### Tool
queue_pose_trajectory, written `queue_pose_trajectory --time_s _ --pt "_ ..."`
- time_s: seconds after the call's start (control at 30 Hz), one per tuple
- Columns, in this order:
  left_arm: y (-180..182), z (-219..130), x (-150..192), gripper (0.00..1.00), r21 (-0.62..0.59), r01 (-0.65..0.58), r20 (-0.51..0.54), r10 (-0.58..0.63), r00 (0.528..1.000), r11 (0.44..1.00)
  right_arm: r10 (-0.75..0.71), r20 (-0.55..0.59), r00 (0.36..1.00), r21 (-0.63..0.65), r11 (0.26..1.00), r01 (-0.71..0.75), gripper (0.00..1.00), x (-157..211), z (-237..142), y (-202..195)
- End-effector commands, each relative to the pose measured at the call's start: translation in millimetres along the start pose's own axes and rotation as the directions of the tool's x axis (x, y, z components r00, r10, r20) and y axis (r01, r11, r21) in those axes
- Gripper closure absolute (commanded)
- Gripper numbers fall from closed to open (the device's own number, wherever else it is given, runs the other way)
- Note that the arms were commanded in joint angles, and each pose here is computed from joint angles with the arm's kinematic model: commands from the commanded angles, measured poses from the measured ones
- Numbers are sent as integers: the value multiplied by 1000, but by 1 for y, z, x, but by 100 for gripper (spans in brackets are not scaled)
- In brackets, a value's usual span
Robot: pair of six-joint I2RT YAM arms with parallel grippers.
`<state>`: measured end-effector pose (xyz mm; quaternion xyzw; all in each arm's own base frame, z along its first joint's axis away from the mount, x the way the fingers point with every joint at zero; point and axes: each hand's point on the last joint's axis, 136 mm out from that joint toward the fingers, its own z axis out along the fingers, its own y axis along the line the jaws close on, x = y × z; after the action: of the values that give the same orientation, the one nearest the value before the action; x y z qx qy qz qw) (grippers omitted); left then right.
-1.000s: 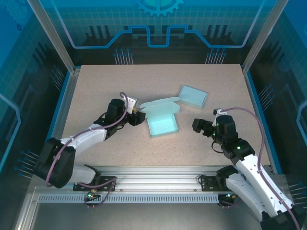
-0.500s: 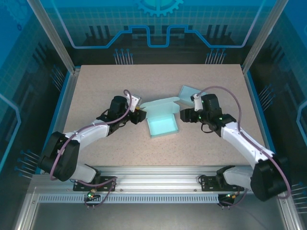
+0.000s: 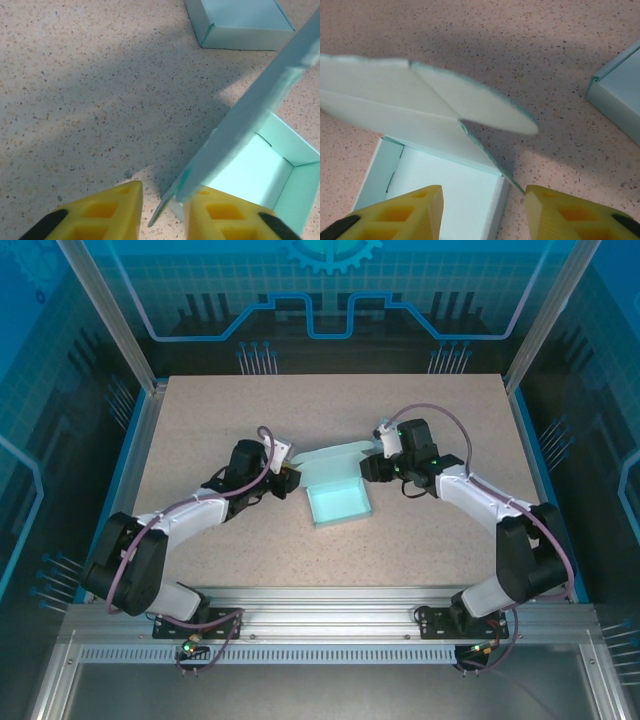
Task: Fold the paper box
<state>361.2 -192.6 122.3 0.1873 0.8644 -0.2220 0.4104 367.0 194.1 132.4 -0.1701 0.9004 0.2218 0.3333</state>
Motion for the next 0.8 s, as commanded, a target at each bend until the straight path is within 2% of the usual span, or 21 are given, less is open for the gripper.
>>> queue_pose_trajectory --time_s 0.0,0.27,0.43,0.57,0.77 --pt "-2 0 -13 75 22 18 23 -18 1000 1000 -19 44 999 -28 999 20 56 -17 3 9" --pt "-3 5 -12 76 35 26 21 -26 999 999 -34 39 999 35 999 32 55 -18 9 0" --pt "-2 4 -10 76 28 18 13 -18 1000 999 -42 54 998 99 994 37 43 -21 4 -14" --pt "-2 3 -9 75 22 20 6 -20 1000 1000 -68 53 996 76 995 64 41 -24 6 -11" --pt "-1 1 -9 75 14 30 4 -30 1000 999 -82 43 996 14 997 82 43 -28 21 -4"
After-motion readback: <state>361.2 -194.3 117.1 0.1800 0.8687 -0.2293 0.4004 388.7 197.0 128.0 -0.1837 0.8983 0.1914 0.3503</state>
